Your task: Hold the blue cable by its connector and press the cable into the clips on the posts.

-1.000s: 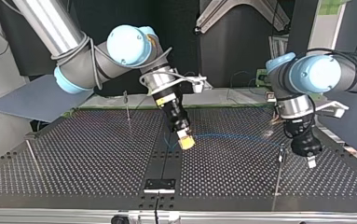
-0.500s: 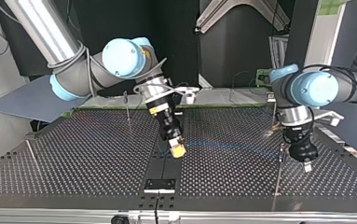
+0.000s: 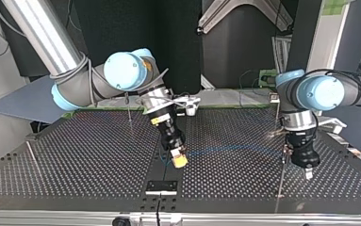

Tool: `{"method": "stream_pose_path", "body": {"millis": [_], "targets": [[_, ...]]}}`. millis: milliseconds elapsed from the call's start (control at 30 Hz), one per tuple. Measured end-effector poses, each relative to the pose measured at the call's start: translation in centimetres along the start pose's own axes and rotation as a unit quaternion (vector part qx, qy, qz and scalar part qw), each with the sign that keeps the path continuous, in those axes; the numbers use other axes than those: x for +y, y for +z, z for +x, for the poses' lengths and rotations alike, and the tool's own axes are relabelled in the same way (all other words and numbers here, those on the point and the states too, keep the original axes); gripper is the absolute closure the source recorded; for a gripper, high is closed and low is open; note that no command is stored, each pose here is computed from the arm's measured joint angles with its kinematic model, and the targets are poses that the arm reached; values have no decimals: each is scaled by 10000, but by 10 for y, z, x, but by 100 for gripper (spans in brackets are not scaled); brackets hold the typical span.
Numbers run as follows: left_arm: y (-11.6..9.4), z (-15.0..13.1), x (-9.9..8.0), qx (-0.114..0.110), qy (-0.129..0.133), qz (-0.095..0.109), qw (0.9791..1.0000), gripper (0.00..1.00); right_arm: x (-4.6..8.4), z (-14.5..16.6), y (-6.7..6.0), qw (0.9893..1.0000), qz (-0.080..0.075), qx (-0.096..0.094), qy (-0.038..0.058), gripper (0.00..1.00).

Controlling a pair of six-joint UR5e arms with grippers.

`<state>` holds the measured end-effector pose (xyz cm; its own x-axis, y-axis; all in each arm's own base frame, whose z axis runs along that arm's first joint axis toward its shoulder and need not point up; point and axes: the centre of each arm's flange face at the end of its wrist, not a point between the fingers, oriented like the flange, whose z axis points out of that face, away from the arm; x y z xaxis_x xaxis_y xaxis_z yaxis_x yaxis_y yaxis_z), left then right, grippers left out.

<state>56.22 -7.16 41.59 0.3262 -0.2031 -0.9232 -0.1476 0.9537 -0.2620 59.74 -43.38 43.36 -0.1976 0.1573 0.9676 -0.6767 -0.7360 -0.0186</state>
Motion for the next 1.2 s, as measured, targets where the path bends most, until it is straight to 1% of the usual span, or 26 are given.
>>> {"method": "stream_pose_path", "body": {"millis": [67,167,333,400,500,567,667,700,733,800,833,867,900,933,1000,1033,1067,1200], "targets": [[1,-1,-1,-39,15,53,10000,100,0,0,0,10000,1,-19,1,100],[1,0,0,-33,105,18,9999,100,-1,-1,-1,10000,5,-42,5,100],[-4,3,3,117,331,-189,9992,100,-4,-1,-1,10000,27,-59,11,100],[-6,4,5,186,362,-287,9988,100,-5,-1,-1,10000,30,-63,12,100],[-8,5,7,230,359,-400,9983,100,-5,-2,-2,10000,34,-82,14,100],[-8,5,7,244,400,-415,9980,100,-5,-2,-2,10000,34,-93,15,100],[-8,5,7,263,505,-360,9977,100,-5,-2,-2,9999,33,-98,15,100],[-8,5,6,275,546,-319,9976,82,-5,-2,-2,9999,34,-99,15,100],[-8,6,6,287,563,-285,9976,82,-5,-2,-2,9999,33,-101,13,100],[-8,6,6,307,548,-252,9977,58,-5,-2,-2,9999,34,-104,11,100],[-8,6,6,313,524,-258,9978,58,-5,-2,-2,9999,34,-107,10,100],[-8,6,6,318,493,-263,9979,33,-5,-3,-2,9999,34,-112,10,100],[-8,6,6,324,445,-261,9981,22,-5,-3,-3,9999,33,-115,8,100],[-8,6,6,330,407,-248,9983,22,-4,-3,-3,9999,31,-118,5,100],[-9,6,5,364,318,-203,9986,4,-3,-3,-3,9999,29,-124,2,100],[-9,6,5,381,281,-188,9987,4,-3,-3,-3,9999,27,-127,1,100],[-10,6,5,398,248,-185,9987,0,-3,-3,-3,9999,25,-130,-1,100],[-12,8,9,516,96,-289,9982,0,-1,-4,-2,9999,24,-137,-8,100]]}}
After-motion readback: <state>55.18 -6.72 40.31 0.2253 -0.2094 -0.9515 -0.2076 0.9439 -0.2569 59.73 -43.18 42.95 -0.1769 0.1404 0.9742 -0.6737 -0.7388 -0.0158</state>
